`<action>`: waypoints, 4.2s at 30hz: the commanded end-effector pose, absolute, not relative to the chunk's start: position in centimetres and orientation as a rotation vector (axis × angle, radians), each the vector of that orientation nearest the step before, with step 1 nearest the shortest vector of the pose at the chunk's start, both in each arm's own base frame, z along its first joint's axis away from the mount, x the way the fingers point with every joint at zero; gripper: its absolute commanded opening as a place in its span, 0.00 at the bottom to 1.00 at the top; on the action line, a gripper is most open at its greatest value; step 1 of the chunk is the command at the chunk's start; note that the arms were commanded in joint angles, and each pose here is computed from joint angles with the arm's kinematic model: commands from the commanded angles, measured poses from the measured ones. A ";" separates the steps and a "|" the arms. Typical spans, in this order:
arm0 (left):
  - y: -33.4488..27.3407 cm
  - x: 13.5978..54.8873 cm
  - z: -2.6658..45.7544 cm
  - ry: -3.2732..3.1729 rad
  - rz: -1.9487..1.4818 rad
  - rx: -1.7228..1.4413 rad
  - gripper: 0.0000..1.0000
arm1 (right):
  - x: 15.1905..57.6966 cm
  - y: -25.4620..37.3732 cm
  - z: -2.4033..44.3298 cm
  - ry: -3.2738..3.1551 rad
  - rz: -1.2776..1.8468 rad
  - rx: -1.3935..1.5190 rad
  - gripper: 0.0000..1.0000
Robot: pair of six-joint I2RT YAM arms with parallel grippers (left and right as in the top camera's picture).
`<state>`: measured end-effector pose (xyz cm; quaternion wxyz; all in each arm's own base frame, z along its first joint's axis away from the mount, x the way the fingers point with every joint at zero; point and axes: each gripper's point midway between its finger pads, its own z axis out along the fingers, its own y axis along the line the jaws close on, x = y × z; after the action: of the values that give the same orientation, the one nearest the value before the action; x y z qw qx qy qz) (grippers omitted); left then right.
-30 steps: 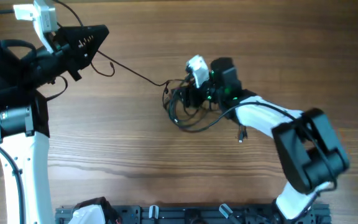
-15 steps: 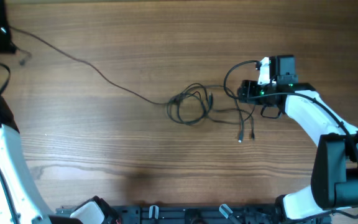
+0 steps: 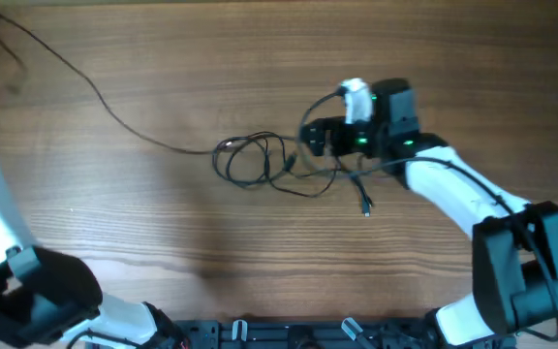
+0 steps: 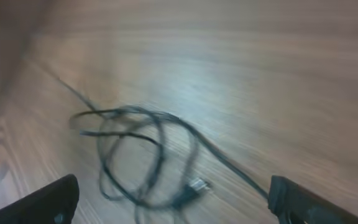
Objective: Untangle cables
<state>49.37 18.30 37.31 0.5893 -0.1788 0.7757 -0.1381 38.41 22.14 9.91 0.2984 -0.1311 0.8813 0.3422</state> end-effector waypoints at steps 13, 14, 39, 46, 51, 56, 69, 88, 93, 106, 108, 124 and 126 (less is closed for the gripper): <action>2.2 44.9 9.2 2.863 -0.318 -0.477 0.04 | 32.1 32.1 3.9 2.219 0.647 -1.037 1.00; 2.7 44.9 9.2 2.854 -0.324 -0.548 0.04 | 31.1 33.5 3.4 2.186 0.666 -1.128 0.99; -6.0 38.6 6.4 3.144 -0.044 0.020 0.09 | 39.8 11.1 8.6 2.604 0.133 0.335 0.18; -5.8 32.6 -0.3 3.272 0.089 -0.285 0.33 | 39.5 10.7 8.4 2.623 0.105 0.279 0.38; -8.2 32.8 -1.8 3.222 -0.007 -0.414 0.51 | 39.8 10.8 8.0 2.600 0.118 0.276 0.39; -11.0 31.7 -1.0 3.271 -0.065 -0.252 0.48 | 38.8 10.5 6.4 2.639 0.096 0.276 0.41; -16.4 33.3 3.5 3.174 -0.354 -0.089 0.63 | 38.8 11.1 6.1 2.651 0.134 0.267 0.42; -4.2 46.5 12.8 2.557 0.309 -0.187 0.04 | 38.4 12.1 6.0 2.678 0.215 0.253 0.50; 10.8 52.5 21.0 2.193 0.392 -0.486 0.04 | 38.4 12.2 6.0 2.676 0.224 0.251 0.54; 29.7 55.9 5.3 2.075 0.336 -0.657 0.04 | 40.2 12.8 7.1 2.587 0.284 0.307 0.64; 31.0 55.0 4.7 2.020 0.343 -0.824 0.42 | 40.1 13.1 7.1 2.594 0.300 0.302 0.75; -4.2 50.1 26.2 2.249 -0.734 -0.055 1.00 | 37.8 9.1 22.5 2.221 0.268 0.370 1.00; -8.3 48.3 24.4 2.353 -0.805 -0.001 1.00 | 35.7 6.5 24.9 2.162 0.163 0.423 1.00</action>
<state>50.76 -1.28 26.11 0.3990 -0.0543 0.8880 -0.2220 37.12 10.15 22.18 0.4048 0.1252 0.8966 0.1285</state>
